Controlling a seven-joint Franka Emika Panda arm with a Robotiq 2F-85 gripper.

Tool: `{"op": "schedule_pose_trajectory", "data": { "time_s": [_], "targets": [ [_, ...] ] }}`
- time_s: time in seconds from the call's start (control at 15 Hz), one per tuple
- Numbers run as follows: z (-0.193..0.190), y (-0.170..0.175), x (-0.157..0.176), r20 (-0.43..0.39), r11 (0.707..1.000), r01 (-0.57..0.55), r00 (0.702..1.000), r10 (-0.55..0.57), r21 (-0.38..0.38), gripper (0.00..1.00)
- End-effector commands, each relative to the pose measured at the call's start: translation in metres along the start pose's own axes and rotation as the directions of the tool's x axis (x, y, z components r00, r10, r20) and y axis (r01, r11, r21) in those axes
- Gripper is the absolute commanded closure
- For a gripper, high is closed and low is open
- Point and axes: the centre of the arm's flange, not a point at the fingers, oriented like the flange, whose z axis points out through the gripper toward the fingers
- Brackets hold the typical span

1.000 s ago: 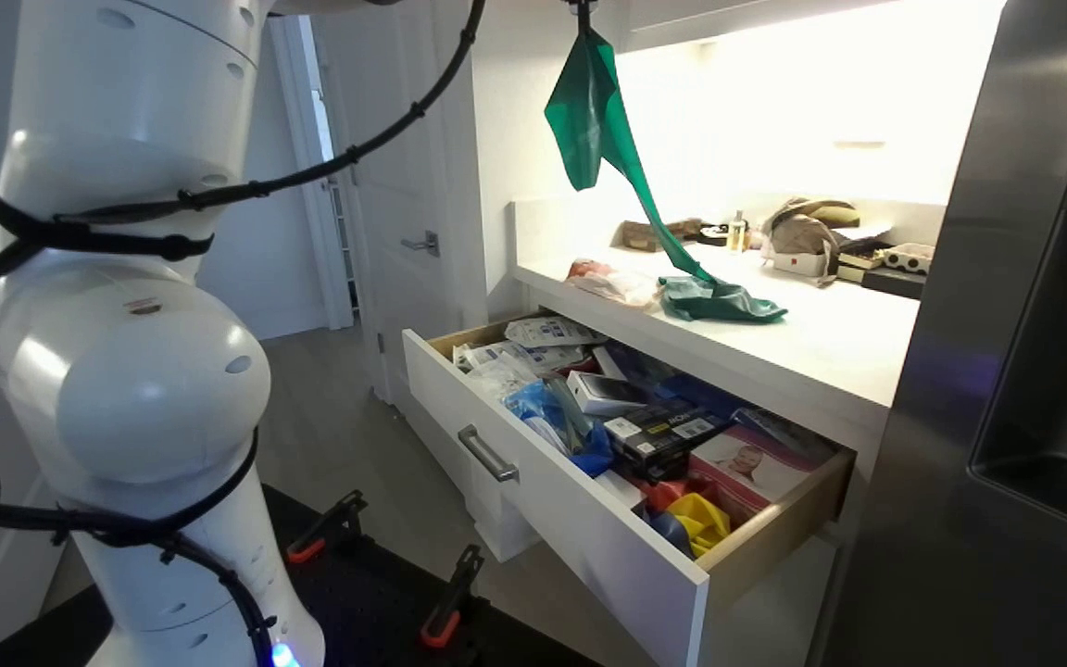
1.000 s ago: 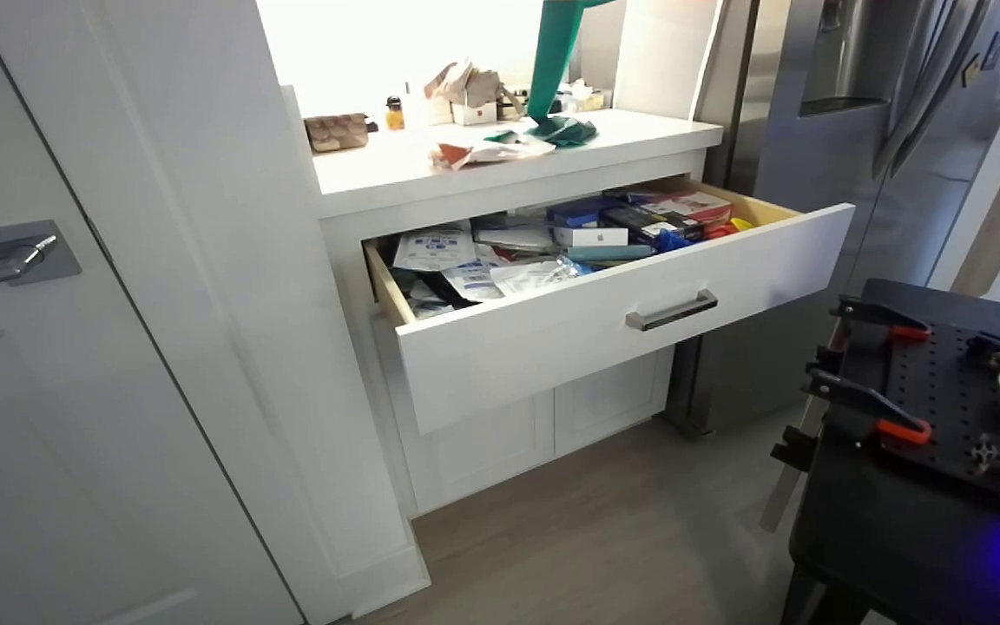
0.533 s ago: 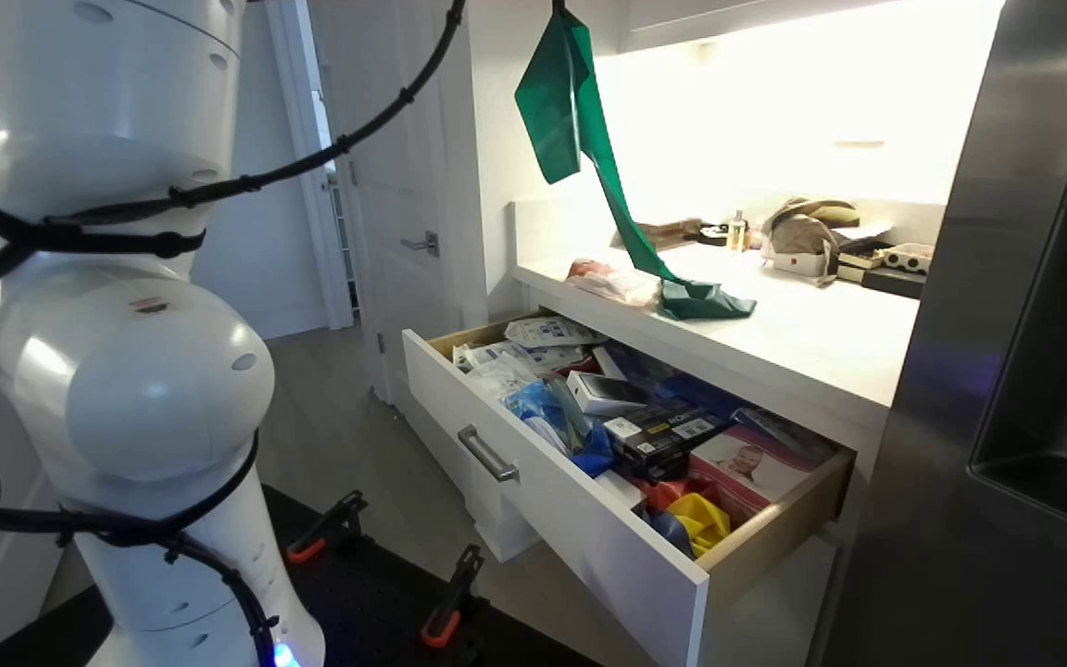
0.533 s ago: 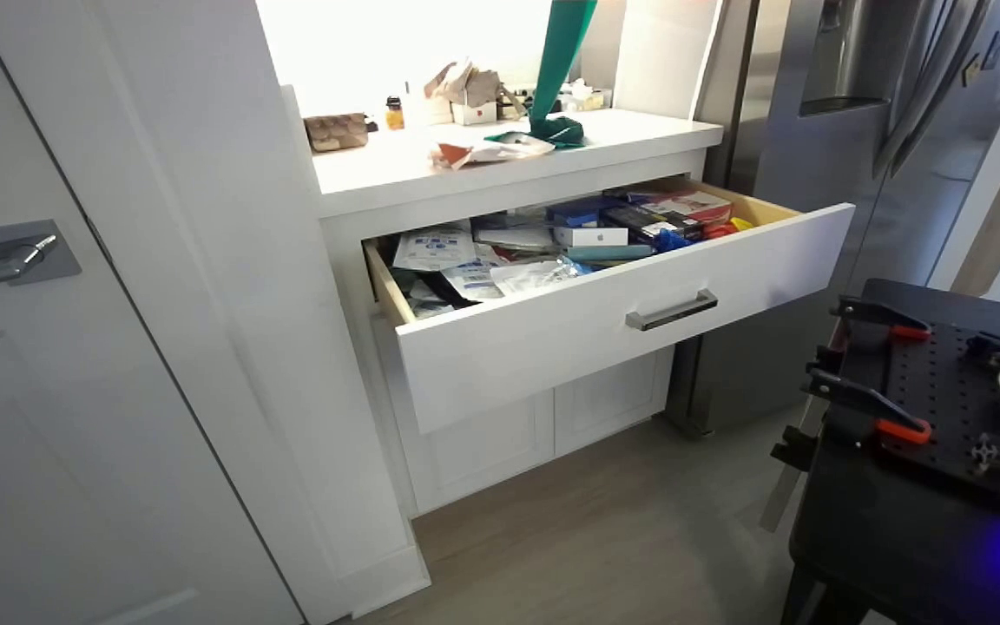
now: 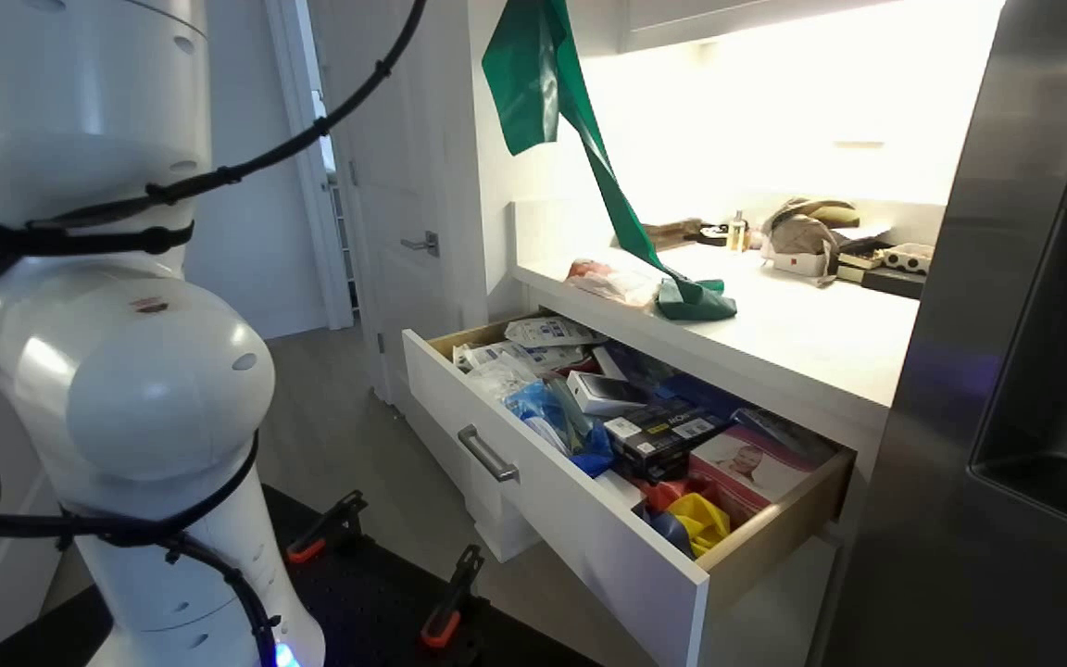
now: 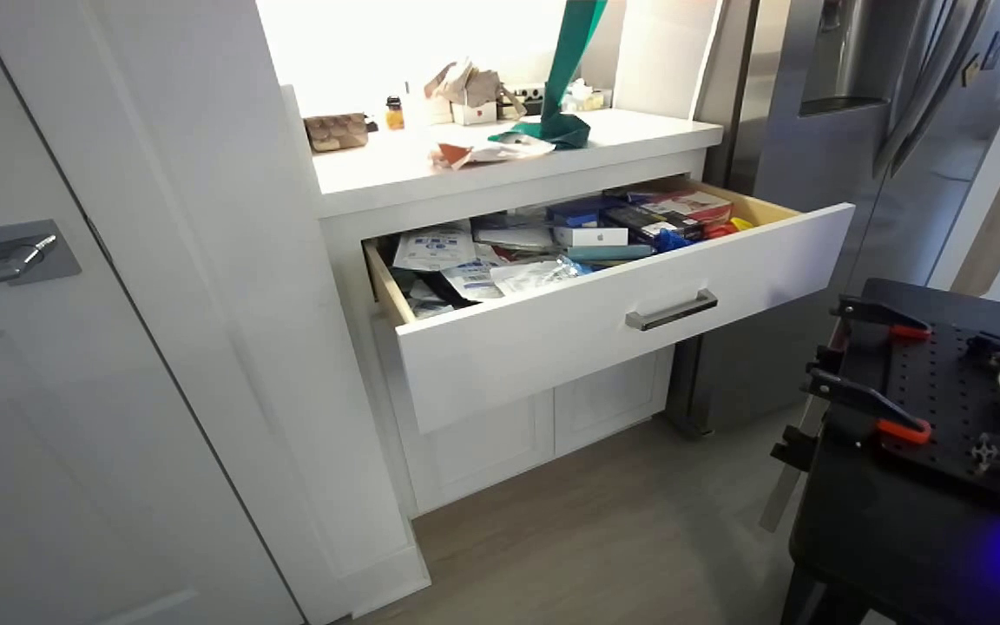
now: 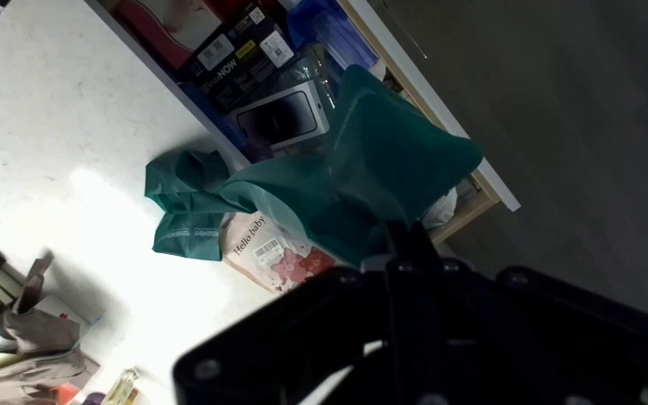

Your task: Open the top most drawer of the cabinet and put the fabric in the drawer.

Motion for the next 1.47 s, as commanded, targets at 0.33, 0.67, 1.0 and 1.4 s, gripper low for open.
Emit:
{"op": "schedule_pose_trajectory", "data": {
  "time_s": [0.33, 0.67, 1.0, 1.4],
  "targets": [
    [0.067, -0.021, -0.045, 0.069, 0.994, -0.036, 0.997, 0.029, 0.101, 1.00],
    [0.123, -0.039, -0.037, 0.187, 0.990, -0.018, 0.982, -0.008, 0.137, 1.00],
    [0.179, -0.054, -0.042, 0.282, 0.991, -0.035, 0.959, -0.003, 0.130, 1.00],
    [0.257, -0.052, -0.064, 0.326, 0.993, -0.120, 0.938, 0.118, -0.013, 1.00]
  ]
}}
